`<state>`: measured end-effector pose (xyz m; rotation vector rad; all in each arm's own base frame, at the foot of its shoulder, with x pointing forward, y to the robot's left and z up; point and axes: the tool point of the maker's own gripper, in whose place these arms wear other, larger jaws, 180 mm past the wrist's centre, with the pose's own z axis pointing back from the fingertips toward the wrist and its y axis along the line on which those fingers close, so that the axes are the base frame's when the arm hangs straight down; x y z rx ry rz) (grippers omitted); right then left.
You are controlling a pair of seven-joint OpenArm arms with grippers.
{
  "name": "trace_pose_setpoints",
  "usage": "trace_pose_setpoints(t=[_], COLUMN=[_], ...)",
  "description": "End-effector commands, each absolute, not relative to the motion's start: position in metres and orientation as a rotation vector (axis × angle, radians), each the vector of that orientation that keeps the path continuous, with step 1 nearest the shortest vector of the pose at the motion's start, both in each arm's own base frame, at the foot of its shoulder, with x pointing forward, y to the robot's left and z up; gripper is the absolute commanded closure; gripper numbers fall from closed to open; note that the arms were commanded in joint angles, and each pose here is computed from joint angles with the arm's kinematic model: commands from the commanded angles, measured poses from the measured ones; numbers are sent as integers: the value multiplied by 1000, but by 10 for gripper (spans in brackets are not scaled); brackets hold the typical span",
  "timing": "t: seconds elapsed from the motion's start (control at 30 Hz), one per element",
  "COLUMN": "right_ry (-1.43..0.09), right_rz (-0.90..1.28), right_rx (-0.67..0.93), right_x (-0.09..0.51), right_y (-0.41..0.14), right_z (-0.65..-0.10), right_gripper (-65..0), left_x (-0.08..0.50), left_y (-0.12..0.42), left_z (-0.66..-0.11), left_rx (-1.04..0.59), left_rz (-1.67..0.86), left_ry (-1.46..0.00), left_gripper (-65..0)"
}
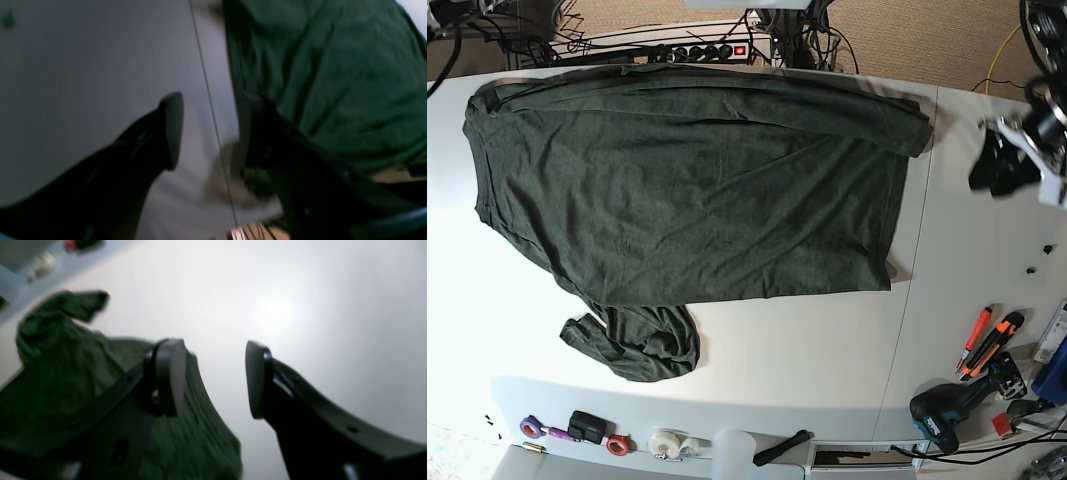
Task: Layout the t-shirt on the table in an organized manner, then fold the t-shirt properly
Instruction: 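Open both grippers and release the shirt edge, then move both grippers across the shirt to its opposite edge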
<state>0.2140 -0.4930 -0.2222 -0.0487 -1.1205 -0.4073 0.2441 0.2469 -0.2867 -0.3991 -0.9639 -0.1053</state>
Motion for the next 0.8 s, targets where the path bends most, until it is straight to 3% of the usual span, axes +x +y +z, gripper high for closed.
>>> trace_pose_setpoints(t=[0.0, 0.27, 0.5, 0.77], right_ry=[-1191, -1143, -1098, -946], right_rz=[-336, -63, 87, 27], right_rx=[-71, -184, -408, -312], right_x=[229, 316, 384, 433], right_y=[-492, -446, -421, -423], right_z=[-197, -215, -213, -266], right_gripper=[-291, -291, -291, -291], left_x=[255, 286, 313, 369], left_y=[249, 244, 214, 207], left_z=[-269, -249, -290, -356], left_rx=[-397, -407, -337, -370], left_rz=[-115, -125, -163, -71], left_ry=[-1026, -1103, -1025, -864], left_gripper=[-283, -283, -281, -270])
